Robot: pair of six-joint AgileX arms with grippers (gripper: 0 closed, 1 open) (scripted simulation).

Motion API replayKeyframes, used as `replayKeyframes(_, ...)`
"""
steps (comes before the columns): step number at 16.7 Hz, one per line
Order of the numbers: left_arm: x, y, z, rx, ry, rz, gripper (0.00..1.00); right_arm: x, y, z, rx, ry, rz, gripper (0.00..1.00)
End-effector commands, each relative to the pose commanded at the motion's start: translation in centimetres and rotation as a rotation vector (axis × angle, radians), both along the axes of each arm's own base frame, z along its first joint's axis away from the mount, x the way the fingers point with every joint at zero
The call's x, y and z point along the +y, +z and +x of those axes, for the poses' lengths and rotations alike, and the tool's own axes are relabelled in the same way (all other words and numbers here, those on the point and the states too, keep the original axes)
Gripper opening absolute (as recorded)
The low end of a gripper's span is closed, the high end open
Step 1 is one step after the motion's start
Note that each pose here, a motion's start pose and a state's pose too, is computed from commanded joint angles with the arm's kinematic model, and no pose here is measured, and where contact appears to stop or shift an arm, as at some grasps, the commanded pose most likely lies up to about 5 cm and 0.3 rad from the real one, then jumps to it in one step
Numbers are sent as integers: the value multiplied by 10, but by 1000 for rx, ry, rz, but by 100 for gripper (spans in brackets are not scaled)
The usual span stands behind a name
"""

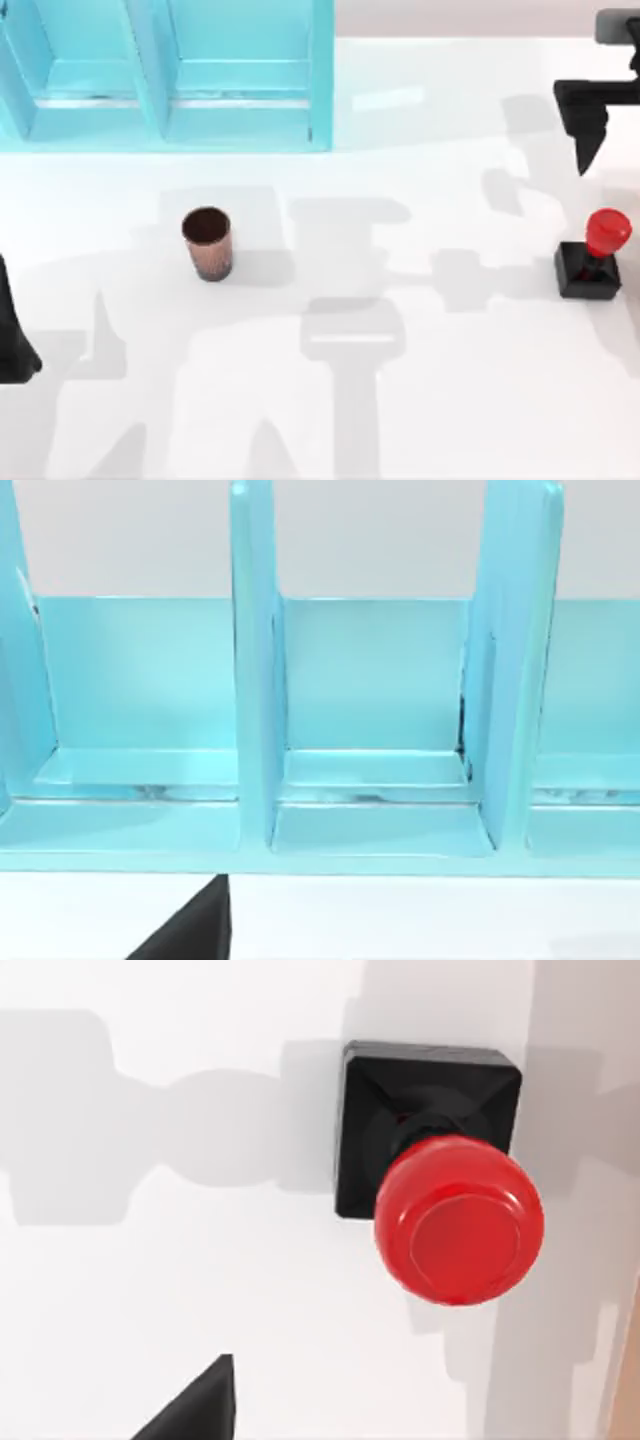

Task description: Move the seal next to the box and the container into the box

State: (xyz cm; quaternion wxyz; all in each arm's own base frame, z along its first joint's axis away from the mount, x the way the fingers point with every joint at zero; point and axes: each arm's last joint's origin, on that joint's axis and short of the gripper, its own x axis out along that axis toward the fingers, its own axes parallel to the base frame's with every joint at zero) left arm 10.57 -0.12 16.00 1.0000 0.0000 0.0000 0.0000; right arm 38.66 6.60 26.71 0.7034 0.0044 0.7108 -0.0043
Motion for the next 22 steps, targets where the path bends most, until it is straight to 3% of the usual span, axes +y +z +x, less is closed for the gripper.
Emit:
replayKeyframes(5, 0, 0, 0, 0, 0, 0, 100, -1, 40, -7, -7, 2, 1, 100)
replayKeyframes(12, 0, 0, 0, 0, 0, 0, 100, 14, 40, -4, -20, 7, -8, 100)
replayKeyframes(17, 0, 0, 0, 0, 0, 0, 100, 119, 28, -2, -105, 49, -50, 100)
replayKeyframes(22, 0, 0, 0, 0, 0, 0, 100, 251, -4, -31, -236, 72, -60, 100)
